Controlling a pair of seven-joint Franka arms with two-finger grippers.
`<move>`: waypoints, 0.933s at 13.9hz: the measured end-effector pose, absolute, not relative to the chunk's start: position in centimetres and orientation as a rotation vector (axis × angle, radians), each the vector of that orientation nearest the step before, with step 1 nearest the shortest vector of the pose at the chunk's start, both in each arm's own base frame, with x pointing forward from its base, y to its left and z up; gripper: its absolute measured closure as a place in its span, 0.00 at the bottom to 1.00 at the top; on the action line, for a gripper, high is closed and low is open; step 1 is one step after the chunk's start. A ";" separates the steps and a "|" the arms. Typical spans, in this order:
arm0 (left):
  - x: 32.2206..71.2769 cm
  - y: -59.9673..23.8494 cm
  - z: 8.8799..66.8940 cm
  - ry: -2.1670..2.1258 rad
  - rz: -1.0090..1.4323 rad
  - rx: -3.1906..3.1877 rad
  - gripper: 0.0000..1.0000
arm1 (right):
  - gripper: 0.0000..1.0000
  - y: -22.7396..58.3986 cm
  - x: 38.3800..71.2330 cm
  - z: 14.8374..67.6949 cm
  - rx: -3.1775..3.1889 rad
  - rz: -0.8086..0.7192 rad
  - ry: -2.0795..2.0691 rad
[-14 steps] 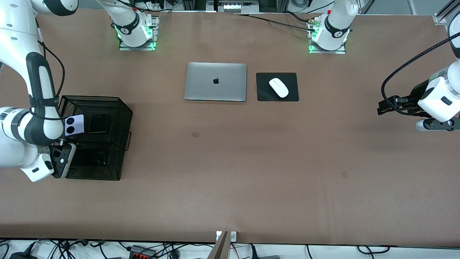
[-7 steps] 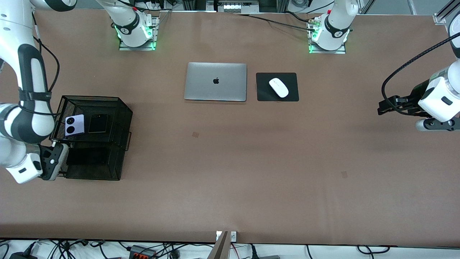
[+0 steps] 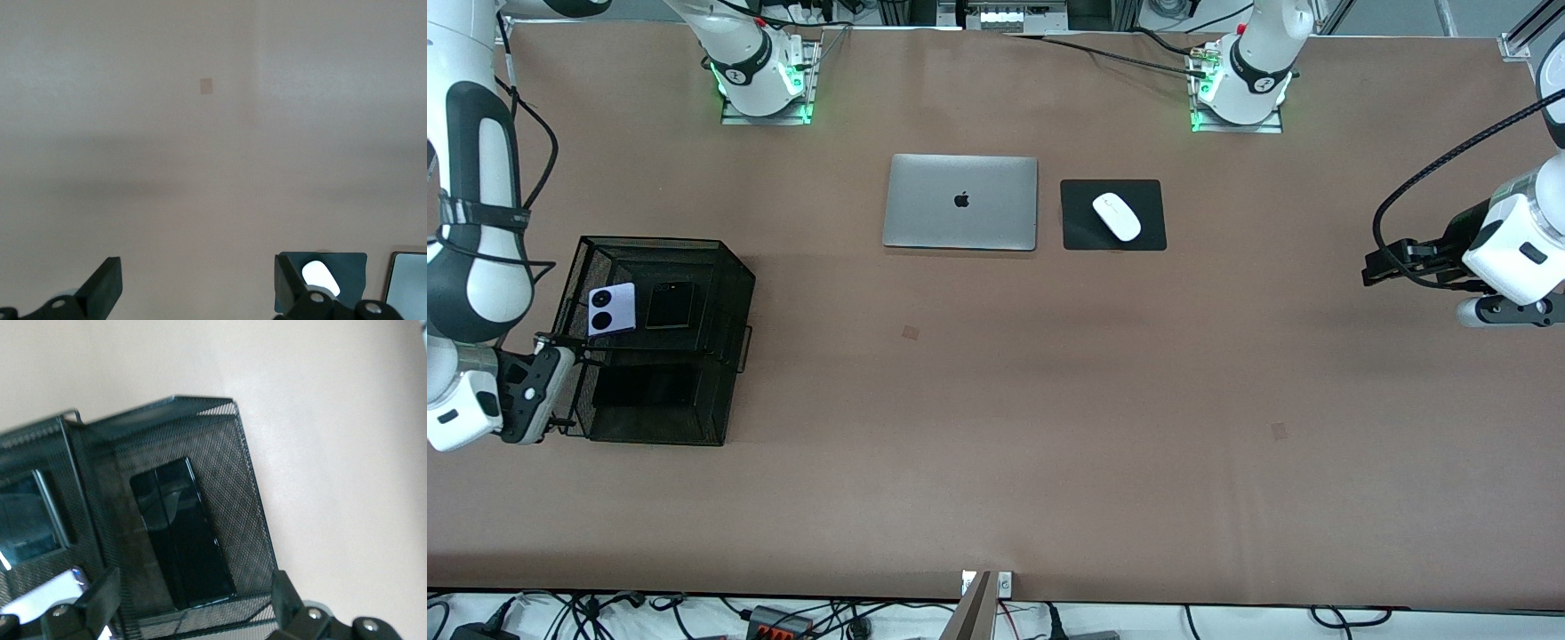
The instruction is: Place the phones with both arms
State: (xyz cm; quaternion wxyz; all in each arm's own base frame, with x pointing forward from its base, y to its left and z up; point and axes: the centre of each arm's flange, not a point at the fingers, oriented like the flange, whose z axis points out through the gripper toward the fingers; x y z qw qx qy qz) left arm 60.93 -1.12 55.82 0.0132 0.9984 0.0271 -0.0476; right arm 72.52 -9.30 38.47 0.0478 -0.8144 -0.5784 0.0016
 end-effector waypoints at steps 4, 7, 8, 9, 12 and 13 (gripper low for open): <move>60.9 -1.2 55.9 0.081 -0.147 3.110 0.00 | 0.00 -5.5 70.9 43.9 -2.691 0.048 -1.342; 60.9 -1.1 55.9 0.084 -0.145 3.110 0.00 | 0.00 -3.1 70.6 45.7 -2.819 0.053 -1.025; 60.9 -1.1 55.9 0.084 -0.145 3.110 0.00 | 0.00 -2.4 70.6 45.8 -2.859 0.060 -0.915; 60.9 -1.1 55.9 0.088 -0.146 3.110 0.00 | 0.00 -1.7 70.6 45.9 -2.893 0.068 -0.807; 60.9 -1.2 55.8 0.144 -0.151 3.107 0.00 | 0.00 -0.1 70.4 46.4 -2.965 0.094 -0.514; 60.8 -1.2 55.7 0.147 -0.155 3.107 0.00 | 0.00 0.4 70.3 46.7 -2.982 0.099 -0.419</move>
